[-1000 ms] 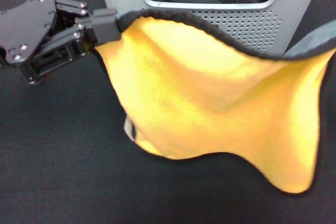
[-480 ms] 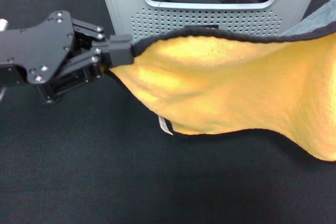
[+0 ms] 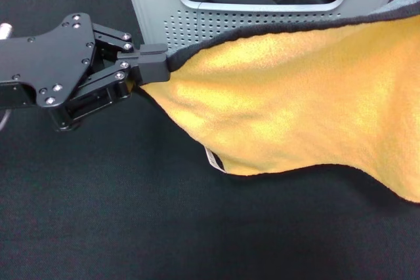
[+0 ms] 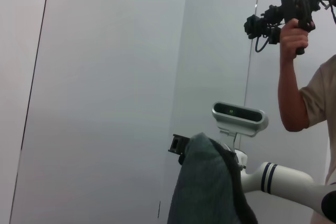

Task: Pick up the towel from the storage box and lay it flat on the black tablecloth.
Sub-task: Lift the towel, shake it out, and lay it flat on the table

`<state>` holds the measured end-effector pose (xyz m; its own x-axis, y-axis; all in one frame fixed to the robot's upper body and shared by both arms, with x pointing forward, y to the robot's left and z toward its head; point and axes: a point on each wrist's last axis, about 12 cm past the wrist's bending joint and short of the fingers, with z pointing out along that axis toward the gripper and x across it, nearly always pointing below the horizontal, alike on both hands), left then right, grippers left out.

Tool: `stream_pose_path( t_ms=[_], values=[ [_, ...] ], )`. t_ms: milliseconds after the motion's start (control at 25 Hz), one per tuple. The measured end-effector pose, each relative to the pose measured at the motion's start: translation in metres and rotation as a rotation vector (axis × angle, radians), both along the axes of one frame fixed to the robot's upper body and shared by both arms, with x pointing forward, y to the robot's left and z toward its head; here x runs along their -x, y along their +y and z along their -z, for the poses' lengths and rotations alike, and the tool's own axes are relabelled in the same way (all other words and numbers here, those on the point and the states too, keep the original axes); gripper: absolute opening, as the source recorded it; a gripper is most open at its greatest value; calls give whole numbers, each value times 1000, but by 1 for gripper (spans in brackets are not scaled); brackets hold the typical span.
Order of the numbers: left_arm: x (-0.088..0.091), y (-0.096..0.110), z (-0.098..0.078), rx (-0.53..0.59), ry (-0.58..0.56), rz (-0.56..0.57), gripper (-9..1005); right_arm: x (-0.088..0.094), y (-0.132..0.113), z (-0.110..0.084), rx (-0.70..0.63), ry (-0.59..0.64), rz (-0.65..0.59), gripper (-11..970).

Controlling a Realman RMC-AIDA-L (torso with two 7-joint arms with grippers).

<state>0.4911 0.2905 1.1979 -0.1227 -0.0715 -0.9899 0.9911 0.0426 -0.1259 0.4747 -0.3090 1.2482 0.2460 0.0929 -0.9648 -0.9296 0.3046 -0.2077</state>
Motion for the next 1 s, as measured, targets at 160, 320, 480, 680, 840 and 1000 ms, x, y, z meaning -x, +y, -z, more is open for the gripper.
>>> stream_pose_path(
  t_ms=[160, 320, 480, 680, 840, 1000],
  values=[
    [1, 0, 0, 12, 5, -1, 29, 1, 0, 3, 0, 26, -2, 12],
    [5, -2, 4, 23, 60, 9, 28, 9, 3, 12, 6, 75, -16, 12],
    [19, 2, 10, 47, 100, 8, 28, 28, 0, 22, 17, 127, -18, 12],
    [50, 12, 13, 92, 101, -3, 28, 74, -3, 26, 61, 150, 26, 12],
    [75, 14, 19, 102, 132, -7, 28, 104, 0, 27, 84, 192, 27, 12],
    [99, 14, 27, 92, 171, -15, 28, 128, 2, 33, 115, 251, 39, 12]
  ],
)
